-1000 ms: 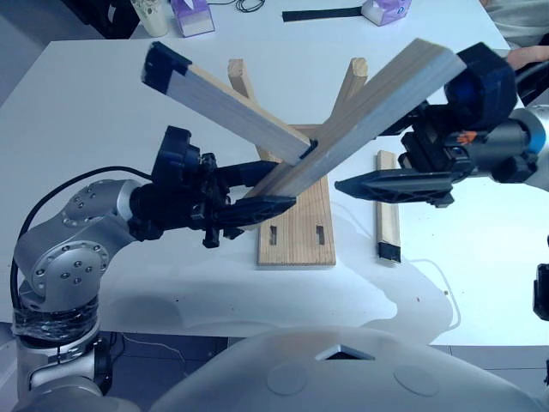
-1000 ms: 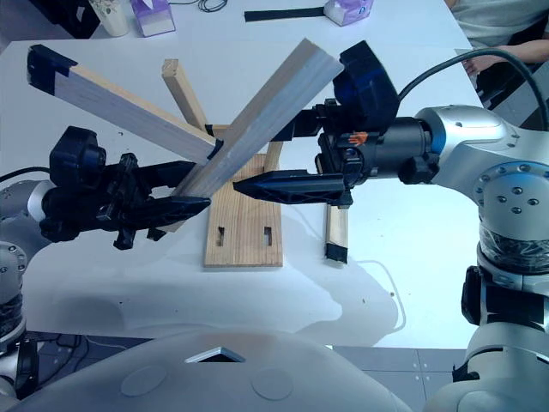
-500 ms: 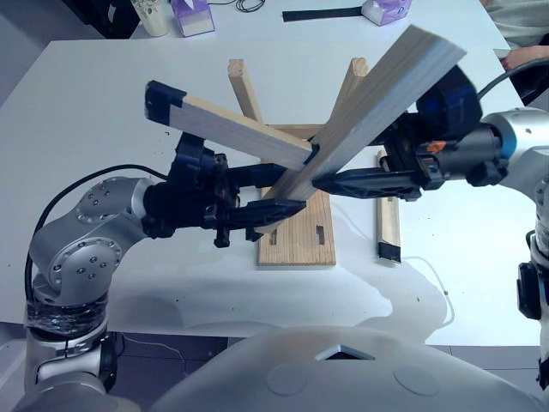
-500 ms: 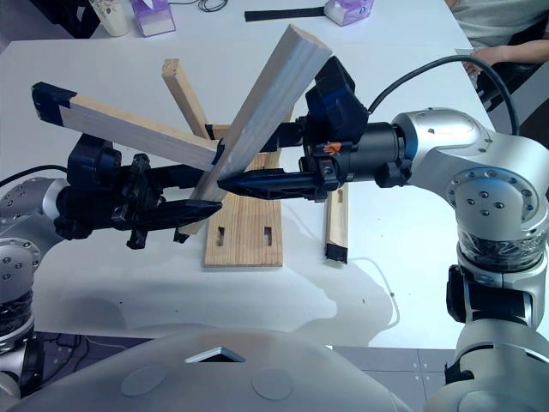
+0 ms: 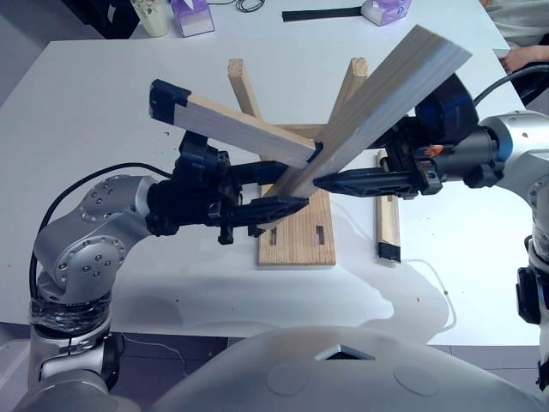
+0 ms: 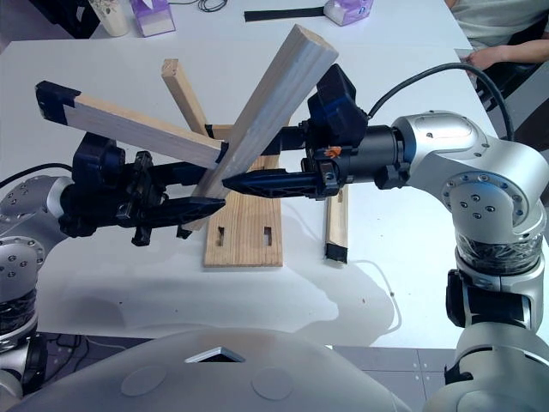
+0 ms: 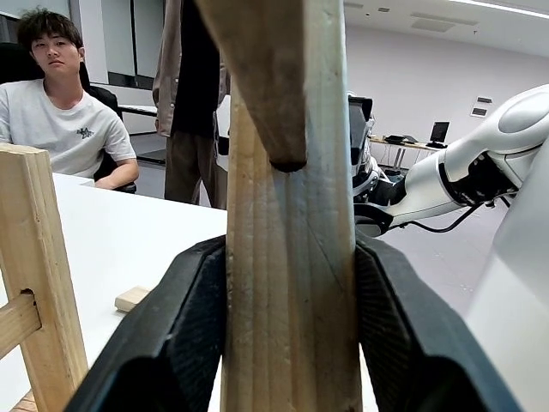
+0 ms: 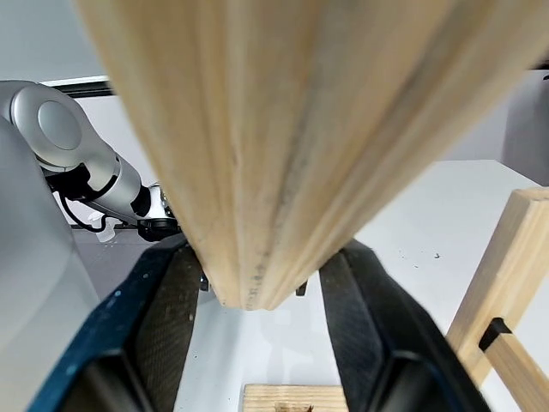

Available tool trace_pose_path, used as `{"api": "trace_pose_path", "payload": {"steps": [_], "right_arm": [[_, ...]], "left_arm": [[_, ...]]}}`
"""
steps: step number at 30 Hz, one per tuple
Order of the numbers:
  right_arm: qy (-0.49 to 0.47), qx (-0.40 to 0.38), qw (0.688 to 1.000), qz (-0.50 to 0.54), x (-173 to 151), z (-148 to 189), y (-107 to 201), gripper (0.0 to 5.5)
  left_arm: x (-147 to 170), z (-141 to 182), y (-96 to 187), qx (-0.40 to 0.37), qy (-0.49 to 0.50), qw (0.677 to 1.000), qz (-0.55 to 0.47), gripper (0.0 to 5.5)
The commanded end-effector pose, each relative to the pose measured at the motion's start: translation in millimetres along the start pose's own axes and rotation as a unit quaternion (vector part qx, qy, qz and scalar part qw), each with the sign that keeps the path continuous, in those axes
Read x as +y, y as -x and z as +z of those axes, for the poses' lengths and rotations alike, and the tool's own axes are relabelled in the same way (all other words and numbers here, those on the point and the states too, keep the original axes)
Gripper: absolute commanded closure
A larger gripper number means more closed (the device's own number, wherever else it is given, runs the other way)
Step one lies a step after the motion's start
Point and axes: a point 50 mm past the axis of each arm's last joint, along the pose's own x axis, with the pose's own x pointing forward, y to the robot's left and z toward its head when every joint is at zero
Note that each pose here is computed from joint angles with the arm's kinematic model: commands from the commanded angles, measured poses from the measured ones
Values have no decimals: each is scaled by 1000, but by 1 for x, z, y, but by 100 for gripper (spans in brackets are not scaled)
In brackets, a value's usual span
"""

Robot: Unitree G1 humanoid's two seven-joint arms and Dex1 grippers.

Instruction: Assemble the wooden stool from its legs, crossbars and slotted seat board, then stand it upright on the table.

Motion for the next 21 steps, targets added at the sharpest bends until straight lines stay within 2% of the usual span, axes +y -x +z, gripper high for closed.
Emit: {"api": "trace_pose_path", "payload": {"steps": [1,6,9,16,21], "right_arm": [[23,-8,1000,-19,1,10,4,344],[39,-18,998,-39,-1,20,13,345],[46,11,997,-57,0,19,24,346],[57,103,988,-95,-4,-1,47,346],[72,185,976,-92,-6,-39,51,346]], "left_arm": [[4,-17,8,65,17,997,38,269],[20,-27,19,74,-6,991,108,177],[24,-35,32,84,-3,987,136,124],[14,-49,62,99,10,980,173,122],[22,-47,76,102,-2,972,212,122]]}}
